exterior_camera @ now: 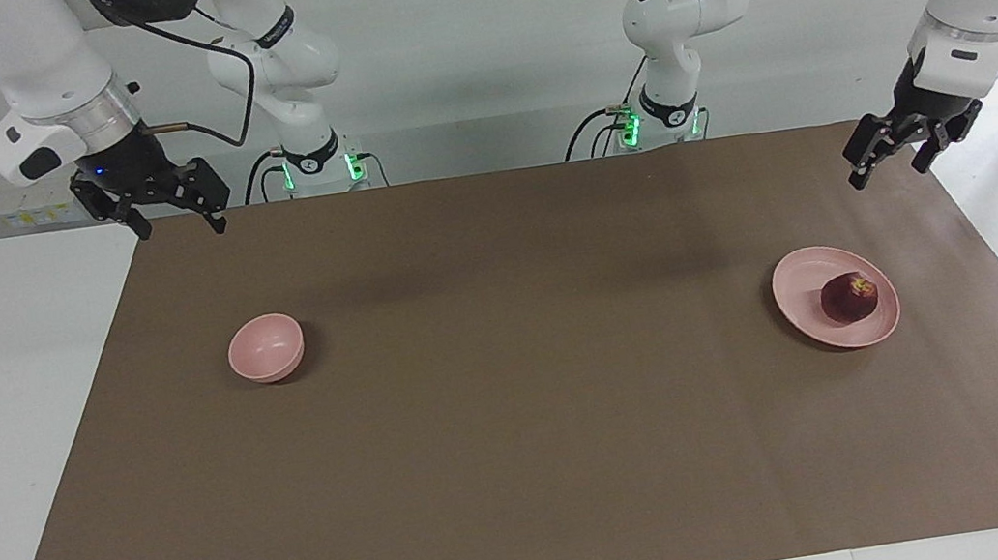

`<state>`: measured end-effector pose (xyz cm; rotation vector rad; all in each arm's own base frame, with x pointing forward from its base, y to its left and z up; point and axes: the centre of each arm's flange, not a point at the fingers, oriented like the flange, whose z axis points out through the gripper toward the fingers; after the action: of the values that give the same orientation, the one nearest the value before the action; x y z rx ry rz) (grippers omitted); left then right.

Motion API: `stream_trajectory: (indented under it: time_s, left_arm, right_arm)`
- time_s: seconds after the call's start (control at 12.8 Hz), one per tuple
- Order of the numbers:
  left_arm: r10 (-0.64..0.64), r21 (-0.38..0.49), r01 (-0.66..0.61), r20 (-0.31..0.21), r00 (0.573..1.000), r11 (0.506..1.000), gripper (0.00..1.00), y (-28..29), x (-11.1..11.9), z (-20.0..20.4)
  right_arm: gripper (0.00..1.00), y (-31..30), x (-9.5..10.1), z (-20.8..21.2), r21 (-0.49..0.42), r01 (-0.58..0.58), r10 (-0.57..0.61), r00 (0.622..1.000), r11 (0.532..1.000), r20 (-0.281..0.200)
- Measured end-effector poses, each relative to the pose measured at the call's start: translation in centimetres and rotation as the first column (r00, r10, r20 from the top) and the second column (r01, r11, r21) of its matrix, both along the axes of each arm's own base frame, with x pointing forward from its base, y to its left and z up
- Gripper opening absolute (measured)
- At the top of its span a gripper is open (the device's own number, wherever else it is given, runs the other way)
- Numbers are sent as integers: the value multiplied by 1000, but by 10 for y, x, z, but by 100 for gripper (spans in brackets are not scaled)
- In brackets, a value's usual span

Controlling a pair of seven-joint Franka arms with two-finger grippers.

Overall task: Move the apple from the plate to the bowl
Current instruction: 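Lower the left gripper onto the red apple on the plate and grasp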

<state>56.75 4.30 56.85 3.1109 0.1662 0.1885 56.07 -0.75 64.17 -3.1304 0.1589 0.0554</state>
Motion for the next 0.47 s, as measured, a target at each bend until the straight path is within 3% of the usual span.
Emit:
stream_trajectory:
  time_s: [0.47]
  left_arm:
    - [54, -8, -54, -15, 998, 999, 100, 36, 25, -76]
  right_arm:
    - [100, 0, 0, 0, 0, 0, 0, 1000, 1000, 3]
